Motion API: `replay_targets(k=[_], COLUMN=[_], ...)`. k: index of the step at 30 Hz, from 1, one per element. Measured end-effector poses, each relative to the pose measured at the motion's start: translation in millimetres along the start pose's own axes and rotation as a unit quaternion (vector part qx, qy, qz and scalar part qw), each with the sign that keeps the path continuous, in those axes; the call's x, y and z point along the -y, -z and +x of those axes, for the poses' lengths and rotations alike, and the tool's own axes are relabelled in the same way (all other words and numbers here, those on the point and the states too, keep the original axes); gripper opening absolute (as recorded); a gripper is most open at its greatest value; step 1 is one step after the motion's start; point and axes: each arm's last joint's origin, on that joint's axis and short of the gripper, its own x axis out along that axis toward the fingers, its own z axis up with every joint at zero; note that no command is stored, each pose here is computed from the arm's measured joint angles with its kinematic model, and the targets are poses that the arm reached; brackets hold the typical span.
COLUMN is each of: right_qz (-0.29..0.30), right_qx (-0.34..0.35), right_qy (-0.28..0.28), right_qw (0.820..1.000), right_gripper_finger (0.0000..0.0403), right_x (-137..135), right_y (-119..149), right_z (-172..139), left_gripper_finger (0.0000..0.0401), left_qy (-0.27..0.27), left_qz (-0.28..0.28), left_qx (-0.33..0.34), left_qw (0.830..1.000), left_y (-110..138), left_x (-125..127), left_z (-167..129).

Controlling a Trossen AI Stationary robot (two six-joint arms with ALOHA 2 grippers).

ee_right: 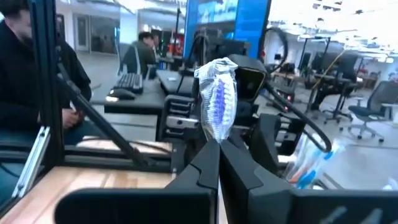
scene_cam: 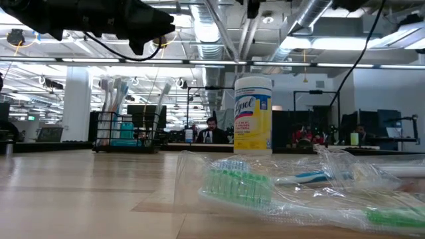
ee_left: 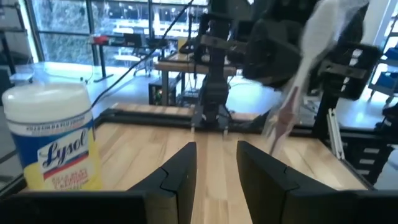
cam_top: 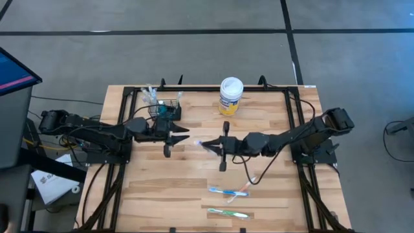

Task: Pick & Place toothbrushing station
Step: Put the purple toothbrush into the mesh organizer

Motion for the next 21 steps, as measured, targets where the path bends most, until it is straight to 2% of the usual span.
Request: replay_targets(k=[8,21], right_qz=[0.005,0.007], right_qx=[0.024,0.035], right_qy=[-0.006,-0.004], right_qw=[1.0,0.999], right_gripper_finger=[0.0,0.0], right_x=[15.1,16.5], right_y=[-1.3,-3.2], right_z=[5.2,5.5], left_gripper_finger=[0.0108,0.0108], left_qy=[0.025,0.047], left_qz=[-0.003,0.01], left_qx=[0.043,0.107], left_qw=[0.999,0.993], left_y=[-7.2,6.1], left_x=[1.9,4.7], left_z=[1.3,25.5])
